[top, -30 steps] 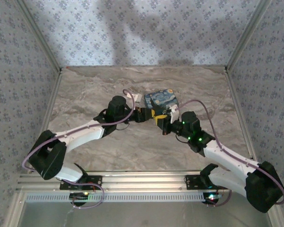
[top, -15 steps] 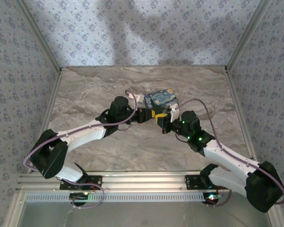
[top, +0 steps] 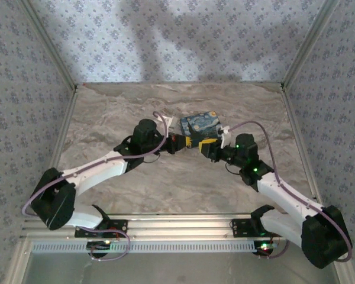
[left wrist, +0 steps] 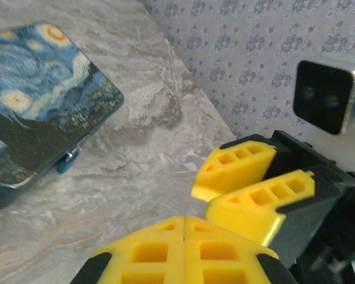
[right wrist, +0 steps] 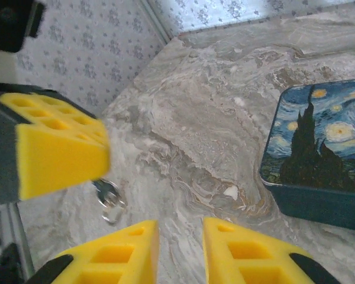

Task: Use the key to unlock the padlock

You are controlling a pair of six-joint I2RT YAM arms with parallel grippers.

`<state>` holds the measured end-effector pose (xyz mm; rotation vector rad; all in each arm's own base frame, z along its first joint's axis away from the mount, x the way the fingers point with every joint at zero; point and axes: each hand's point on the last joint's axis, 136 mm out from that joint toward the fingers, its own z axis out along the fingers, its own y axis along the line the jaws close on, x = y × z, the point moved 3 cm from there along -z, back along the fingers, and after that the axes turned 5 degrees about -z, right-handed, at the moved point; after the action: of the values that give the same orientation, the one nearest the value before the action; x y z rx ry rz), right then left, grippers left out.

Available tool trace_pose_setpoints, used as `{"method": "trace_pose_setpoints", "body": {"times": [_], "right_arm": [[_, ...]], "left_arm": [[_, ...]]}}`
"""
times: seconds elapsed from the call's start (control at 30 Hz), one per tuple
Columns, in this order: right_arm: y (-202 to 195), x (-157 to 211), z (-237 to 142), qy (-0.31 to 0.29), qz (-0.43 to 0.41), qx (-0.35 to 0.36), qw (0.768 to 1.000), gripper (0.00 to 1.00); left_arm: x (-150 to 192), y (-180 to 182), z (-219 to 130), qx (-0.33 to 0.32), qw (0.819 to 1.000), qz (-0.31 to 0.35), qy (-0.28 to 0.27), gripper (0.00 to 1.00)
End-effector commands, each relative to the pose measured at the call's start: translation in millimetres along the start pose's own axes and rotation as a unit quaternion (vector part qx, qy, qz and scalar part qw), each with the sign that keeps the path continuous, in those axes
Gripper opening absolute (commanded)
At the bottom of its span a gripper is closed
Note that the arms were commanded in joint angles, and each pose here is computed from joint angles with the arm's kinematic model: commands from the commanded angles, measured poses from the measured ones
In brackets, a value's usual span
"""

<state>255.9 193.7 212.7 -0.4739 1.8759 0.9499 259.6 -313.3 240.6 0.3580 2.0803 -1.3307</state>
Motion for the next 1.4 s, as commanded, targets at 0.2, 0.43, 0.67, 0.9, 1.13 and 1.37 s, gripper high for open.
{"method": "trace_pose_setpoints", "body": {"times": [0.2,0.43,0.67,0.9,1.13,1.37], "right_arm": [[38,-20,-9,-0.002,0.011,-0.126,0.992,0.45],[55,-27,9,0.007,0.004,-0.160,0.987,0.47],[62,-29,23,0.015,0.000,-0.173,0.985,0.44],[65,-28,31,0.020,0.002,-0.179,0.984,0.38],[66,-27,33,0.023,0.003,-0.181,0.983,0.24],[66,-27,32,0.022,0.003,-0.181,0.983,0.13]], "left_arm": [[-13,-18,-32,0.036,0.998,0.049,-0.001,0.00],[-11,-22,-32,0.050,0.997,0.049,0.009,0.00],[-10,-22,-31,0.054,0.997,0.047,0.011,0.00],[-9,-23,-31,0.058,0.997,0.046,0.012,0.00],[-9,-23,-30,0.059,0.997,0.047,0.014,0.00],[-8,-23,-29,0.060,0.997,0.048,0.017,0.00]]}}
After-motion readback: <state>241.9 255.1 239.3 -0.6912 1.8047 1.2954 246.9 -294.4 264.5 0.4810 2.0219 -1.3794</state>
